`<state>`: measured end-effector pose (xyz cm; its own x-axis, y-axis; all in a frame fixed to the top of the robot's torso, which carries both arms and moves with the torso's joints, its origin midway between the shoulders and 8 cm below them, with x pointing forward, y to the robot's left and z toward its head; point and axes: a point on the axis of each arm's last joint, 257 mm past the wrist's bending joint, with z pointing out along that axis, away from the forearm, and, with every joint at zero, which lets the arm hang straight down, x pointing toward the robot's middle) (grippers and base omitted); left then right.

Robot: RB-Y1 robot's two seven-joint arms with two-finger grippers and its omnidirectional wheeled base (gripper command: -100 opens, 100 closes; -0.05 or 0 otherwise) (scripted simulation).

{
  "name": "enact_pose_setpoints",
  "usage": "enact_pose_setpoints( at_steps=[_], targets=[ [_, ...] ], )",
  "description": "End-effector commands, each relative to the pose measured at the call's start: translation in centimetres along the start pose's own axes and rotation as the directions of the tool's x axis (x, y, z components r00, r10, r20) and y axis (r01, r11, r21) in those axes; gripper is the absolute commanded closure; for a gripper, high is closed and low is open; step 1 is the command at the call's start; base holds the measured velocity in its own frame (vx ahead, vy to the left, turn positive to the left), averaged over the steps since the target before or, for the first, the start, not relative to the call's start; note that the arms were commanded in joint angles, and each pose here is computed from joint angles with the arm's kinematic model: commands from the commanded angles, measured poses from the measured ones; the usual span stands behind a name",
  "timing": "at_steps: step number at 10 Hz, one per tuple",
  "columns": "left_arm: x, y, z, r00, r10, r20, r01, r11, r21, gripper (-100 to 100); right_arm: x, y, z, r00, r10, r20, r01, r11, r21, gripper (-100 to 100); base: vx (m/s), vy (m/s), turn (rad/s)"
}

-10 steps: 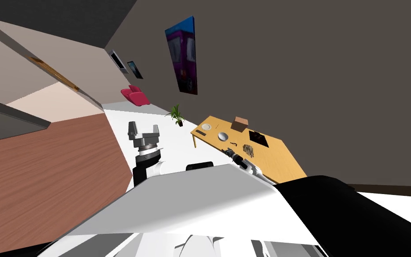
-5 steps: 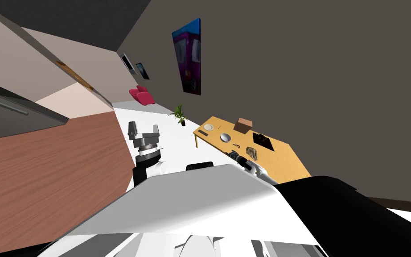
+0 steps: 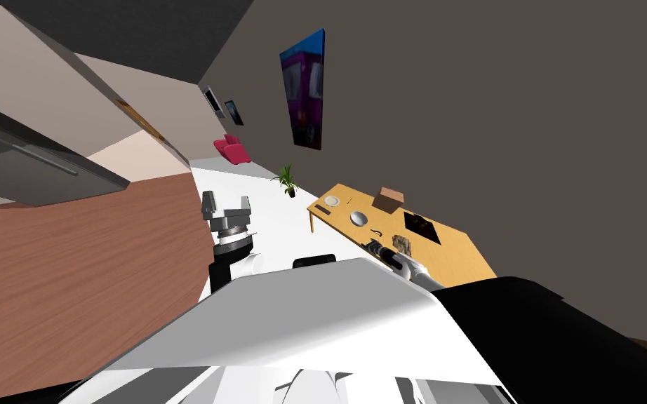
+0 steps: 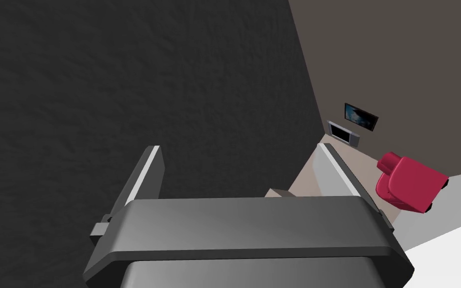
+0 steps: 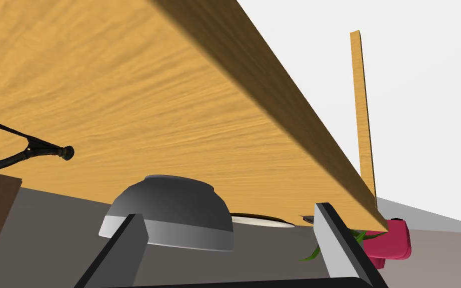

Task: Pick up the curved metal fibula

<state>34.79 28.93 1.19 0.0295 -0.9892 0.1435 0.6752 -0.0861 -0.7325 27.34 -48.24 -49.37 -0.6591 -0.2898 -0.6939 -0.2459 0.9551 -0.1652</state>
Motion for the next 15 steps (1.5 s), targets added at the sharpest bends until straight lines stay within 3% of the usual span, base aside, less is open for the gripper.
enact_pose_setpoints(
  at_steps=[1, 2, 4, 5, 6, 9, 11, 13, 14, 15],
  targets=[
    [0.0, 0.0, 0.0, 1.0, 0.0, 0.0, 0.0, 1.0, 0.0, 0, 2.0, -1.9, -0.8, 0.996, -0.068, -0.057, 0.069, 0.998, 0.015, -100, 0.023, 0.009, 0.135],
    [0.0, 0.0, 0.0, 1.0, 0.0, 0.0, 0.0, 1.0, 0.0, 0, 3.7, -3.7, -1.7, 0.986, -0.127, -0.11, 0.131, 0.991, 0.024, -100, 0.05, 0.016, 0.287],
    [0.0, 0.0, 0.0, 1.0, 0.0, 0.0, 0.0, 1.0, 0.0, 0, 4.5, -4.2, -2.0, 0.984, -0.124, -0.127, 0.129, 0.991, 0.033, -100, 0.029, -0.002, 0.025],
    [0.0, 0.0, 0.0, 1.0, 0.0, 0.0, 0.0, 1.0, 0.0, 0, 6.0, -5.9, -3.0, 0.968, -0.177, -0.178, 0.186, 0.982, 0.036, -100, 0.027, 0.0, 0.15],
    [0.0, 0.0, 0.0, 1.0, 0.0, 0.0, 0.0, 1.0, 0.0, 0, 6.3, -6.0, -3.1, 0.967, -0.176, -0.184, 0.186, 0.982, 0.038, -100, 0.03, -0.007, 0.09],
    [0.0, 0.0, 0.0, 1.0, 0.0, 0.0, 0.0, 1.0, 0.0, 0, 10.9, -10.7, -6.8, 0.895, -0.293, -0.337, 0.321, 0.947, 0.028, -100, 0.056, -0.009, 0.191],
    [0.0, 0.0, 0.0, 1.0, 0.0, 0.0, 0.0, 1.0, 0.0, 0, 10.9, -10.7, -6.7, 0.894, -0.296, -0.337, 0.323, 0.946, 0.027, -100, 0.045, -0.015, 0.02],
    [0.0, 0.0, 0.0, 1.0, 0.0, 0.0, 0.0, 1.0, 0.0, 0, 13.4, -12.8, -9.1, 0.838, -0.35, -0.418, 0.386, 0.923, 0.001, -100, 0.048, -0.019, 0.163],
    [0.0, 0.0, 0.0, 1.0, 0.0, 0.0, 0.0, 1.0, 0.0, 0, 13.5, -12.8, -9.1, 0.838, -0.35, -0.419, 0.386, 0.923, 0.001, -100, 0.047, -0.033, 0.06],
    [0.0, 0.0, 0.0, 1.0, 0.0, 0.0, 0.0, 1.0, 0.0, 0, 14.6, -13.6, -10.2, 0.811, -0.37, -0.453, 0.409, 0.913, -0.014, -100, 0.046, -0.018, 0.093]
  ],
)
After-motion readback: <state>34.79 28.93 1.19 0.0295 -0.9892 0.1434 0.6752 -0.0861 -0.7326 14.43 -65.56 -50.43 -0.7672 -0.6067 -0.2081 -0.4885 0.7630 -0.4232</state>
